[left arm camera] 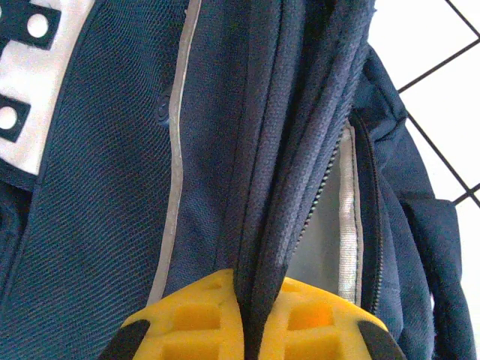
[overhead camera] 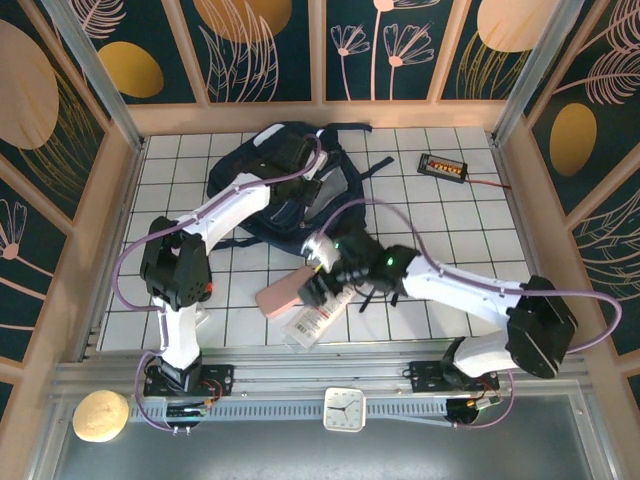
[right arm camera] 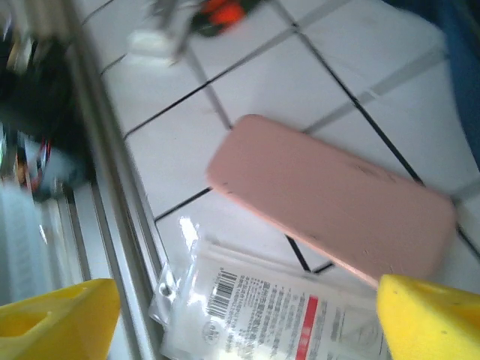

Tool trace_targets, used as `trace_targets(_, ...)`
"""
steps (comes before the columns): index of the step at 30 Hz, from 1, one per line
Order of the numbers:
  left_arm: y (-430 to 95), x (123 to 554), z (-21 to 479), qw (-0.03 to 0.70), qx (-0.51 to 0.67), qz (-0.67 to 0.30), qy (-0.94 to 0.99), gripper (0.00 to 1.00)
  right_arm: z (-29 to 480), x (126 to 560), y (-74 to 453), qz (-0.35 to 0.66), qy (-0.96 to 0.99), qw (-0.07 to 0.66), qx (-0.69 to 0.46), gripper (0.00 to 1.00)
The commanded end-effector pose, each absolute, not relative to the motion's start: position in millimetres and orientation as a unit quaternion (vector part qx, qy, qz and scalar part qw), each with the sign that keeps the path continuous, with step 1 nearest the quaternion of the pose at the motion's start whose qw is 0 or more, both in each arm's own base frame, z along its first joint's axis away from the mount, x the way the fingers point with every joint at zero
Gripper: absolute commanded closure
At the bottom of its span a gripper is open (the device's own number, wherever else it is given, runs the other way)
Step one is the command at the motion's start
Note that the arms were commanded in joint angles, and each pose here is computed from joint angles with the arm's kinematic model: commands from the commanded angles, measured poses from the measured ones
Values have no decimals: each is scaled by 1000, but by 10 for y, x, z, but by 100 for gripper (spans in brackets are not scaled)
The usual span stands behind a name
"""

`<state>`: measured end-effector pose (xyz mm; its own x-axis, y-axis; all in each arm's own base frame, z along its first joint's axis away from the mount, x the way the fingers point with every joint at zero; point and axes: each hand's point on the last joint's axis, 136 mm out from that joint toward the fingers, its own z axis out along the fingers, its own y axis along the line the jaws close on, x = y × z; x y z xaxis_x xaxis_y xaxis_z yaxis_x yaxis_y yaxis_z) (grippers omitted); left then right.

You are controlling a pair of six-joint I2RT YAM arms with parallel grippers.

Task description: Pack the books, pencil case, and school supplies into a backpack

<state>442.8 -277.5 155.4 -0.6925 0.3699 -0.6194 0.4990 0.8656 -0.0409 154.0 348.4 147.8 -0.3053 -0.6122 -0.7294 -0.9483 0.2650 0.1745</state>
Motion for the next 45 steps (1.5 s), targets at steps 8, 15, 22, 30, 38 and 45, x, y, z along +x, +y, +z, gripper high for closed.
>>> trace_targets(8, -2588, 4411, 1689, 319, 222, -110, 915, 100, 946, 2139, 3925, 184, 512, 274, -793, 8)
trace_targets(15, -2524, 4436, 1688, 323, 215, -112, 915, 100, 686, 2143, 4074, 198, 503, 232, -809, 7)
trace_targets(22, -2519, 4513, 1615, 316, 218, -115, 916, 100, 434, 2064, 4107, 196, 508, 201, -814, 6)
trace_targets(30, -2531, 4518, 1573, 309, 223, -120, 917, 100, 164, 1990, 4069, 196, 525, 163, -812, 6)
trace_targets(38, -2545, 4519, 1595, 311, 226, -124, 915, 100, 782, 2079, 4252, 212, 536, 209, -790, 6)
trace_targets(45, -2546, 4489, 1577, 305, 232, -127, 915, 100, 794, 1844, 4197, 228, 532, 186, -794, 6)
